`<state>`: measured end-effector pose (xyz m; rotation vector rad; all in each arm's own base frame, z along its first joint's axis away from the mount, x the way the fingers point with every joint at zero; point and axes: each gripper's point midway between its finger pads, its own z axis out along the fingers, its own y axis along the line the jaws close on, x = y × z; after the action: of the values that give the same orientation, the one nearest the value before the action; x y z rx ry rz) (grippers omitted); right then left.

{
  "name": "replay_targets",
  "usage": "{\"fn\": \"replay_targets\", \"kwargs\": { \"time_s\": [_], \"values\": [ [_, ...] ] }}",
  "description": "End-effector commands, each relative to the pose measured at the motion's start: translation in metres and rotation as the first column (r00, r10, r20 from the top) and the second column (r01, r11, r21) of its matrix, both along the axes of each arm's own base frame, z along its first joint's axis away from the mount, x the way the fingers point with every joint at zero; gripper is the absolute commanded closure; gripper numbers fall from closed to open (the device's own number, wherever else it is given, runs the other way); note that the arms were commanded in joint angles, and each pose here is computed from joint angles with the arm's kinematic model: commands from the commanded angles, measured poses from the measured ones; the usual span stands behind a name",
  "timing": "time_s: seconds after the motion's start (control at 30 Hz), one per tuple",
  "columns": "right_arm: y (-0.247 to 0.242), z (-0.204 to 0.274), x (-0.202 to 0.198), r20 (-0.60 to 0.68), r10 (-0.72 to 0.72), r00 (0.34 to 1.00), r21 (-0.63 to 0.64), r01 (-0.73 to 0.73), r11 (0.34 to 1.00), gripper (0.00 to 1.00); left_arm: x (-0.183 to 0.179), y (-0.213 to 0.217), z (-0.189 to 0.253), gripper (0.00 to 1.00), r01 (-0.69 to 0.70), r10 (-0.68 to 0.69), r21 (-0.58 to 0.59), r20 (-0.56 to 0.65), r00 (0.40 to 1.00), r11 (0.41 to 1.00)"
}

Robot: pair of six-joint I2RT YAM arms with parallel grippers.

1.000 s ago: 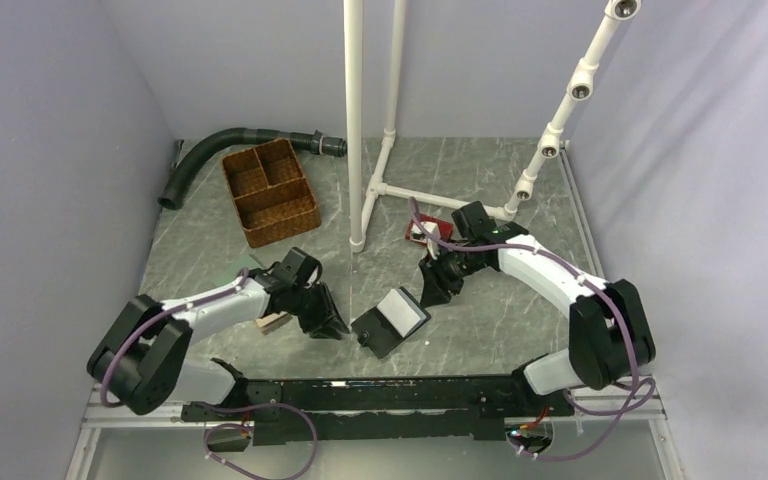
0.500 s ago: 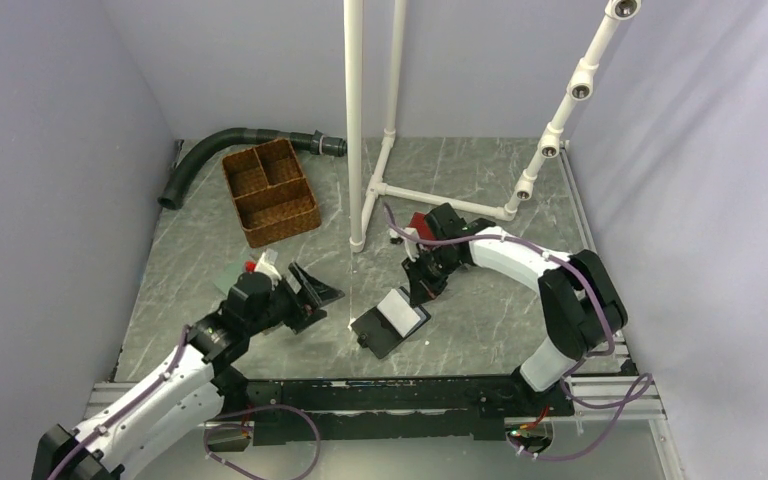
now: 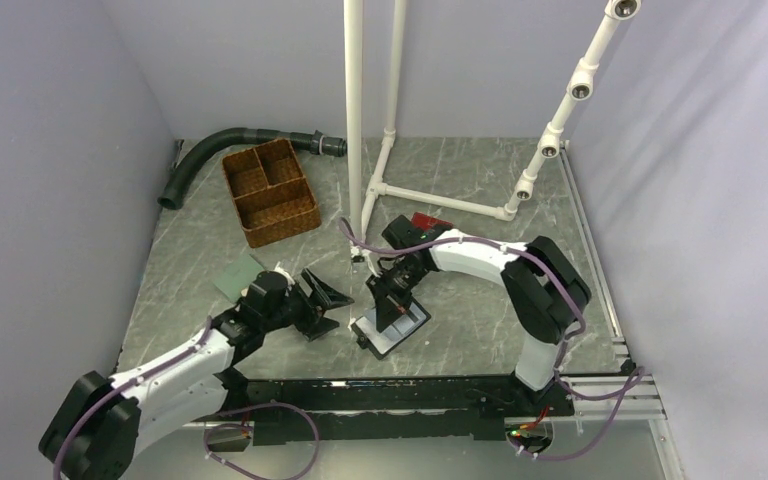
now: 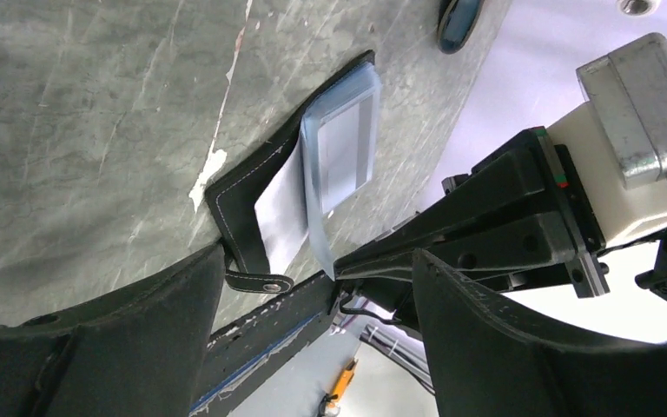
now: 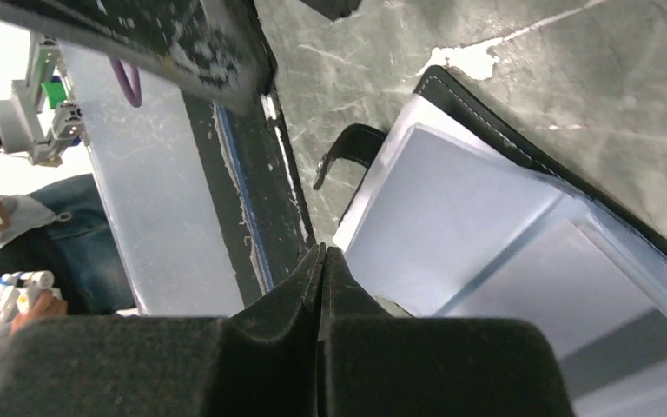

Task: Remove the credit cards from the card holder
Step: Remove the credit card from the card holder.

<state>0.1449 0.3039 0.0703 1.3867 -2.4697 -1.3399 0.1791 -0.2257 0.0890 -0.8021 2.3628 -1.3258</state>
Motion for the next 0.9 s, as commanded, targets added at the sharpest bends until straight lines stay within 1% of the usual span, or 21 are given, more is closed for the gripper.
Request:
{"fn": "replay_targets", "kwargs": {
  "time_s": [0.0, 0.07, 0.13, 0.2, 0.3, 0.4, 0.47, 0.53, 0.57, 0.7, 0.8, 0.87],
  "values": [
    [0.015, 0.009, -0.009, -0.102, 0.017, 0.995, 0.038, -0.013, 0.999, 1.0, 0.011, -0.018, 0.03, 0.18, 0.048, -0.043, -0.086, 0.066, 0.997, 0.995],
    [0.015, 0.004, -0.008, -0.102, 0.012, 0.995, 0.019, -0.01, 1.0, 1.0, 0.013, -0.019, 0.028, 0.22, 0.047, -0.042, -0.085, 0.067, 0.997, 0.995],
    [0.013, 0.002, -0.007, -0.09, 0.016, 0.996, 0.014, -0.014, 1.0, 0.99, 0.015, -0.021, 0.028, 0.31, 0.044, -0.038, -0.095, 0.067, 0.997, 0.994],
    [0.012, 0.005, -0.007, -0.068, 0.025, 0.997, 0.027, -0.023, 0.999, 0.97, 0.016, -0.023, 0.028, 0.42, 0.046, -0.039, -0.112, 0.071, 0.997, 0.993],
    [0.007, 0.009, -0.012, -0.048, 0.041, 0.998, 0.05, -0.039, 0.998, 0.9, 0.019, -0.027, 0.029, 0.5, 0.058, -0.047, -0.133, 0.089, 0.995, 0.989],
    [0.004, 0.001, -0.014, -0.041, 0.026, 0.999, 0.034, -0.024, 0.999, 0.85, 0.024, -0.032, 0.037, 0.56, 0.075, -0.056, -0.141, 0.13, 0.99, 0.987],
    [0.002, -0.008, -0.014, -0.06, 0.016, 0.998, 0.003, -0.016, 1.0, 0.84, 0.028, -0.034, 0.039, 0.66, 0.077, -0.056, -0.142, 0.146, 0.988, 0.987],
    [0.003, -0.013, -0.014, -0.089, 0.019, 0.996, -0.013, -0.02, 1.0, 0.84, 0.034, -0.038, 0.042, 0.77, 0.079, -0.054, -0.153, 0.16, 0.986, 0.985],
    [0.005, -0.013, -0.014, -0.102, 0.02, 0.995, -0.013, -0.022, 1.0, 0.84, 0.035, -0.04, 0.041, 0.81, 0.082, -0.057, -0.157, 0.159, 0.986, 0.984],
    [0.007, -0.01, -0.016, -0.141, 0.023, 0.99, 0.008, -0.022, 1.0, 0.85, 0.039, -0.051, 0.037, 0.84, 0.111, -0.087, -0.16, 0.152, 0.985, 0.981],
    [0.007, -0.004, -0.018, -0.174, 0.023, 0.984, 0.045, -0.015, 0.999, 0.92, 0.039, -0.061, 0.029, 0.85, 0.129, -0.108, -0.151, 0.135, 0.985, 0.98],
    [0.007, 0.001, -0.018, -0.18, 0.028, 0.983, 0.064, -0.016, 0.998, 0.94, 0.036, -0.069, 0.023, 0.88, 0.148, -0.132, -0.151, 0.115, 0.985, 0.977]
  ]
}}
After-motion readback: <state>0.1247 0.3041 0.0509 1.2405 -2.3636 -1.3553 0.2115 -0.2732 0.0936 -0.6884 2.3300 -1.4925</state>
